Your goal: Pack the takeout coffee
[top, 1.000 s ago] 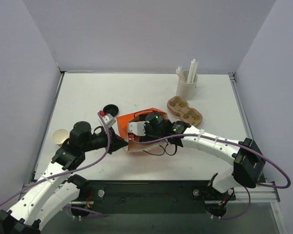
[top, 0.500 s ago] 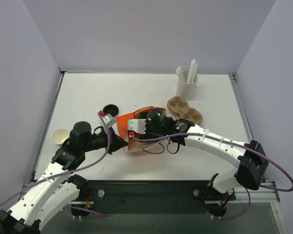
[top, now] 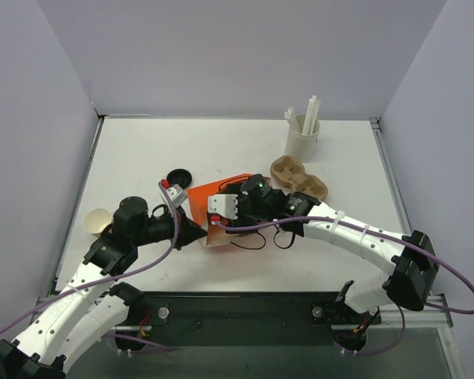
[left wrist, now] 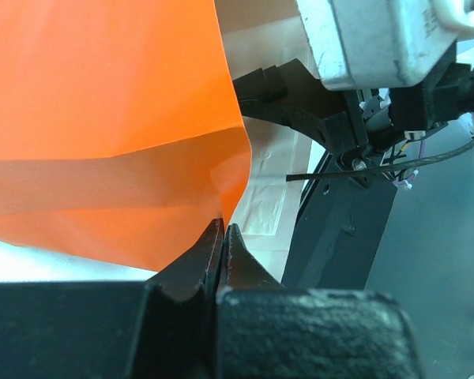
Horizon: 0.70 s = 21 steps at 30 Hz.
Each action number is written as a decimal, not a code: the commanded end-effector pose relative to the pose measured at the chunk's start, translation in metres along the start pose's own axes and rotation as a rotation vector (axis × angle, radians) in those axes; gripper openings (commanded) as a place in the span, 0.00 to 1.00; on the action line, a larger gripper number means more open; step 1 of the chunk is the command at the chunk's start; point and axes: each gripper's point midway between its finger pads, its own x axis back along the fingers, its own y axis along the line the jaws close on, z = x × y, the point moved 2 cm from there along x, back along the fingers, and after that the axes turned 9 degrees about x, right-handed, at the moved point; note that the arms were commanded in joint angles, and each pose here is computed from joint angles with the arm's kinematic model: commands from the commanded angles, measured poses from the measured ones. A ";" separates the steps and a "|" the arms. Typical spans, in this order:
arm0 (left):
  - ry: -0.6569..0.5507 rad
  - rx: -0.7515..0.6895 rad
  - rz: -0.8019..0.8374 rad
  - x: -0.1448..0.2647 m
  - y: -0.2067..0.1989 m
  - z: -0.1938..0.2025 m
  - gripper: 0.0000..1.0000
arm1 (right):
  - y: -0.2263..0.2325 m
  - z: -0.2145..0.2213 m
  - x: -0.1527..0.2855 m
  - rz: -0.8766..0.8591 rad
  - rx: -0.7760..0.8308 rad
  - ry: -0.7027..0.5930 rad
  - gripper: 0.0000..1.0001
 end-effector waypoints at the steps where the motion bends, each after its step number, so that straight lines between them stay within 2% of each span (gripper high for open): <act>1: -0.009 -0.005 0.036 0.002 -0.010 -0.005 0.00 | -0.009 -0.015 -0.006 0.051 0.025 -0.066 0.35; 14: -0.014 0.014 0.020 0.001 -0.006 -0.004 0.00 | 0.001 -0.008 -0.029 0.086 0.085 -0.017 0.35; 21: -0.010 0.028 0.014 -0.001 -0.005 -0.003 0.00 | -0.012 -0.011 -0.038 0.193 0.083 0.019 0.34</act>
